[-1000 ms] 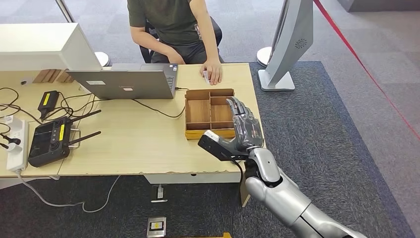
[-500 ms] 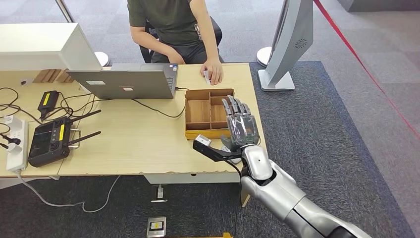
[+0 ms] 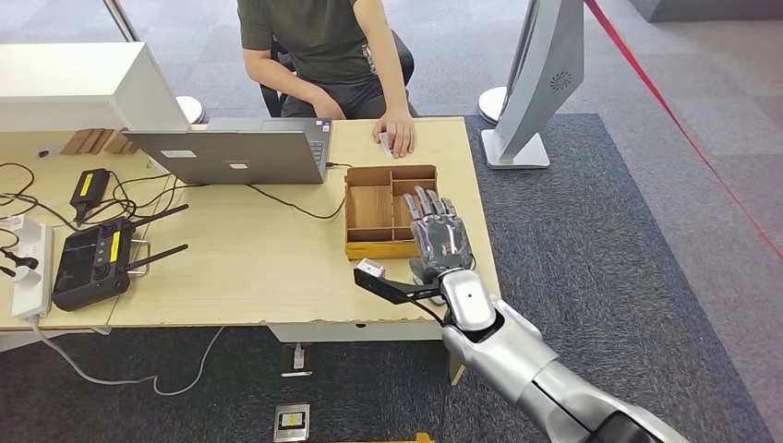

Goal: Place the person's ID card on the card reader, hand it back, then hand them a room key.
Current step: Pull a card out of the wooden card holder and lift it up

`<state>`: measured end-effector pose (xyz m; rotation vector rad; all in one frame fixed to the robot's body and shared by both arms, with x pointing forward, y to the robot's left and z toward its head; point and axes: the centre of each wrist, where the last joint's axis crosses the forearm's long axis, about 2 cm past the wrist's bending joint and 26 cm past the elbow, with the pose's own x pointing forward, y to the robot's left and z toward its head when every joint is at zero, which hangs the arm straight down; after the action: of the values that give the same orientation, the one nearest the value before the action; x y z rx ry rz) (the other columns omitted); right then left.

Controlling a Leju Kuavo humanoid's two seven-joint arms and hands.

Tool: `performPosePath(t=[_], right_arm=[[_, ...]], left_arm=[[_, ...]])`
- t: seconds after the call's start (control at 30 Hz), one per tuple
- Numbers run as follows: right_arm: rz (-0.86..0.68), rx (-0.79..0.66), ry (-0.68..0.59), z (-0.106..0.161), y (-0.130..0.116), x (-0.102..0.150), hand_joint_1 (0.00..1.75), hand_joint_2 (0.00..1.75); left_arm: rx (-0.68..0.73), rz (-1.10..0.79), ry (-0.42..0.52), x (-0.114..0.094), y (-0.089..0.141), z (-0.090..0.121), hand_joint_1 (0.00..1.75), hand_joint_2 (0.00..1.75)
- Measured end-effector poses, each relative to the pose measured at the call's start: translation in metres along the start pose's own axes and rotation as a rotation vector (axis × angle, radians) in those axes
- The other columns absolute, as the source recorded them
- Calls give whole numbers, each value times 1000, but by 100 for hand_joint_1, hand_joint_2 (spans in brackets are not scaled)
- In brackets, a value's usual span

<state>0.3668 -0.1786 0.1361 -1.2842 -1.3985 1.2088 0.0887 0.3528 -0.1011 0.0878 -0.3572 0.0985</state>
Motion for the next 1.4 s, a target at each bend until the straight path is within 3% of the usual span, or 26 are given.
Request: performPosePath(t=[0.8, 1.4], right_arm=[[20, 116, 48, -23, 13, -6, 0, 175], [12, 168, 58, -25, 21, -4, 0, 175]], left_arm=[[-4, 6, -1, 8, -1, -1, 0, 0], [1, 16, -1, 7, -1, -1, 0, 0]])
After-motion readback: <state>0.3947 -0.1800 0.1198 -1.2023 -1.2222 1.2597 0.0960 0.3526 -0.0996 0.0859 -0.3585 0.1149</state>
